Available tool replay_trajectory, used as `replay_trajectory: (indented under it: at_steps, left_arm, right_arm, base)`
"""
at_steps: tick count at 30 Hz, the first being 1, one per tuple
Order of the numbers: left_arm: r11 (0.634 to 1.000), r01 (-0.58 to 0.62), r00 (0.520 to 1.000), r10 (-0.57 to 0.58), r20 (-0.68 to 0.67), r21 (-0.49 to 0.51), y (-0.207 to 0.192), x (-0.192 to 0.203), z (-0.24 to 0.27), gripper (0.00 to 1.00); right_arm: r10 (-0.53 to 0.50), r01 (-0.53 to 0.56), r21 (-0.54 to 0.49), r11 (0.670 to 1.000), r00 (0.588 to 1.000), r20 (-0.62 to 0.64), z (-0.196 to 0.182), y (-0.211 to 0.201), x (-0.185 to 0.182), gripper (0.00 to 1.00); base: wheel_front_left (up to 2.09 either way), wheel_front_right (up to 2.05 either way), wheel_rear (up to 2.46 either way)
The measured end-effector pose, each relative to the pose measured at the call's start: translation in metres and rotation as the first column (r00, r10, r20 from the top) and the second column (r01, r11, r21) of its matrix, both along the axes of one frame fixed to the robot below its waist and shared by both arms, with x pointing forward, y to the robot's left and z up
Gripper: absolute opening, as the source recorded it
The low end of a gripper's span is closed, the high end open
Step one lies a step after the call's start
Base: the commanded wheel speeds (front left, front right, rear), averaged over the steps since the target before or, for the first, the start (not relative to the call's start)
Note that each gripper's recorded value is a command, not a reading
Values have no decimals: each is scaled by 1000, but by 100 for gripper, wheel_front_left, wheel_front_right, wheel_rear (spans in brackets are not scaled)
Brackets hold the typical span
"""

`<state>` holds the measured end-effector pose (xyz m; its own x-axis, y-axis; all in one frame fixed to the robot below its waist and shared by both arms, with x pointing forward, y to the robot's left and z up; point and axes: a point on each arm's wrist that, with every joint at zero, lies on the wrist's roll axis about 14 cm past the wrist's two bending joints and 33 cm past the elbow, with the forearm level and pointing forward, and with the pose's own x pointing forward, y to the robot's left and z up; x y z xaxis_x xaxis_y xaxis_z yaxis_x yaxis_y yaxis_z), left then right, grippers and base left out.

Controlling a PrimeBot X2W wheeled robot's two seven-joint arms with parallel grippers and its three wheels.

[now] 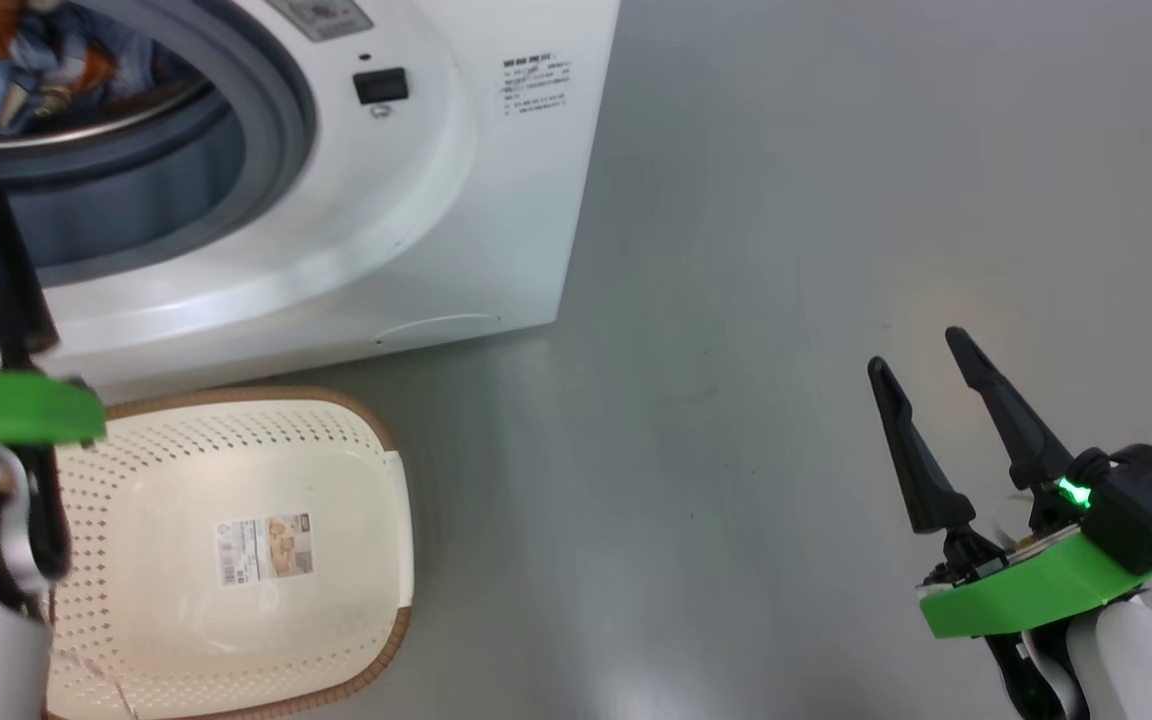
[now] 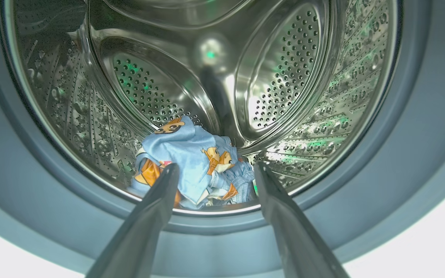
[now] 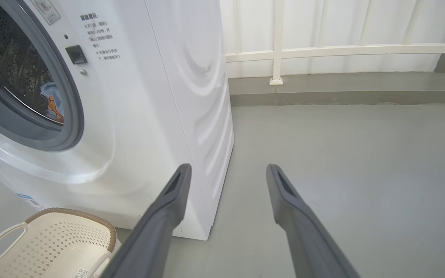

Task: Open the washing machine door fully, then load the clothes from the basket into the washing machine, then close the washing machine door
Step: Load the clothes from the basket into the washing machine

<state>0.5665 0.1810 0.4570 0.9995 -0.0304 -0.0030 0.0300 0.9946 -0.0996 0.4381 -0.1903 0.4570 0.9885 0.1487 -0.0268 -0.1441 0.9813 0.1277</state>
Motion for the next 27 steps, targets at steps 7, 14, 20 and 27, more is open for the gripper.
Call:
replay_trajectory:
  at_steps: [7,14,20,27]
  left_arm:
    - [999,-44,999,44,-21,8,9,-58,1,100]
    - [996,-93,995,93,-46,-3,13,-116,7,100]
    - [992,-125,990,123,-69,-19,14,-158,11,100]
    - [989,-144,988,142,-65,-23,17,-191,20,100]
  right_arm:
    - [14,-14,-11,1000,1000,23,12,3,-10,100]
    - [21,-20,-22,1000,999,34,21,3,-25,100]
    - [42,-41,-35,999,998,44,27,9,-39,100]
    - [66,-63,-39,997,995,74,39,16,-50,100]
  base:
    - [0,0,0]
    - [0,0,0]
    - [0,0,0]
    - [0,0,0]
